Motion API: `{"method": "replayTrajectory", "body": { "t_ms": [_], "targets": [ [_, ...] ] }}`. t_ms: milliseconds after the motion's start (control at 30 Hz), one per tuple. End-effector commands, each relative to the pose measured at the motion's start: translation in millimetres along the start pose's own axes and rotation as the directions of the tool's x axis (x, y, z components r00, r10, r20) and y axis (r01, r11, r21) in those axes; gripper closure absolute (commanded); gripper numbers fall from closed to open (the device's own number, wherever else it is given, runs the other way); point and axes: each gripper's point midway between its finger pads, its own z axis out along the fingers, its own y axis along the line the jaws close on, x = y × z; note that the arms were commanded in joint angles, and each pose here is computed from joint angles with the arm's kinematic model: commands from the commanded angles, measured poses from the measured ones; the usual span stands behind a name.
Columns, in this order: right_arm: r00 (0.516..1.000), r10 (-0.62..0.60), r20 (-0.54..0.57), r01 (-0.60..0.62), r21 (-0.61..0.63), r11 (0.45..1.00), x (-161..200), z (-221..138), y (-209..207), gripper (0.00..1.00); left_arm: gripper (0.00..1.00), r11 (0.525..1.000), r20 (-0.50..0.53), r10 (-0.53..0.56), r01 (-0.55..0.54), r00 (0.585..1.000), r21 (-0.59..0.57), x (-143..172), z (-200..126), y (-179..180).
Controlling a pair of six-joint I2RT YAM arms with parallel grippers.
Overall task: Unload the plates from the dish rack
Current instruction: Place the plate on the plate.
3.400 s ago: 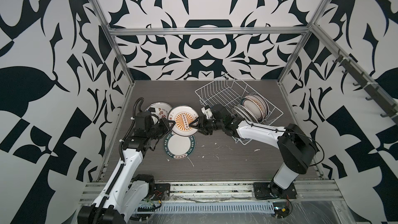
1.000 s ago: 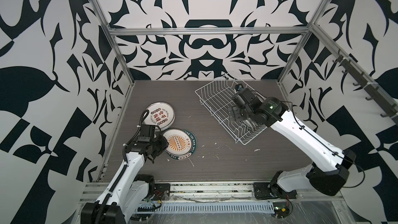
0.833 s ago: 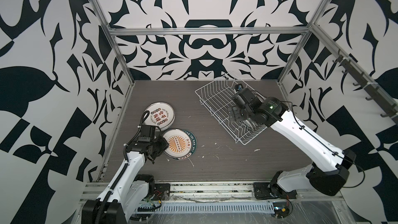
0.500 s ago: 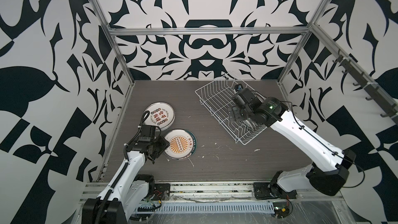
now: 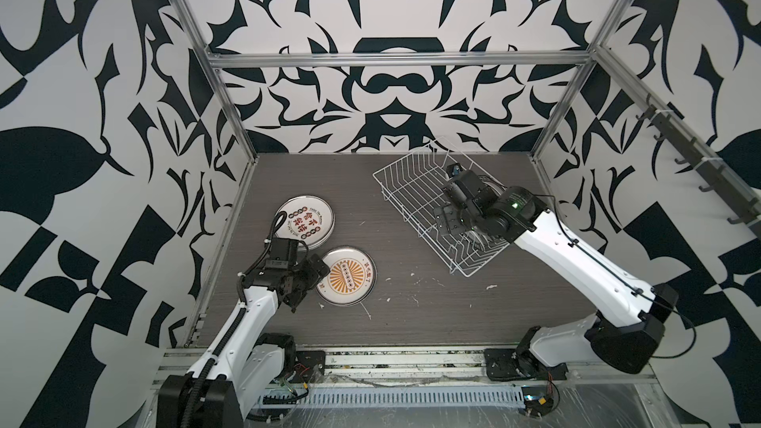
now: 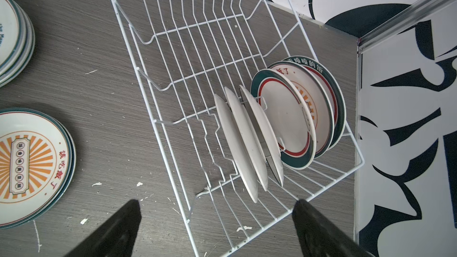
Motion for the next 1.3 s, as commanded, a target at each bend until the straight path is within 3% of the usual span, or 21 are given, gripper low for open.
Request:
{"method": "replayTrajectory", "body": {
  "t_ms": [0, 300, 433, 600, 867, 1267],
  "targets": [
    [1.000, -0.002, -0.011, 0.002, -0.018, 1.000, 0.6, 4.8, 0.9, 0.00, 0.01, 0.999, 0.029, 0.011, -0.012, 1.000, 0.031, -6.6, -16.2, -12.2],
    [0.989, -0.093, -0.116, 0.083, -0.088, 0.993, 15.6, 23.7, 8.6, 0.00, 0.01, 0.981, 0.155, 0.064, -0.091, 0.986, 0.171, -31.0, -64.8, -59.4],
    [0.980, -0.118, -0.161, 0.108, -0.068, 0.992, 21.9, 33.5, 8.8, 0.00, 0.01, 0.981, 0.225, 0.051, -0.091, 0.973, 0.173, -44.2, -84.4, -67.8],
    [0.971, -0.124, -0.203, 0.130, 0.015, 0.991, 29.1, 43.0, -2.6, 0.00, 0.01, 0.982, 0.214, 0.052, -0.088, 0.976, 0.164, -46.0, -81.4, -69.3],
    [0.967, -0.137, -0.213, 0.143, 0.011, 0.990, 36.6, 52.3, -0.1, 0.02, 0.01, 0.975, 0.185, 0.089, -0.124, 0.979, 0.186, -44.1, -72.7, -75.8],
    [0.962, -0.156, -0.224, 0.172, 0.054, 0.984, 39.1, 67.1, -2.6, 0.24, 0.01, 0.975, 0.282, 0.033, -0.093, 0.959, 0.203, -48.3, -80.9, -64.8]
  ]
}}
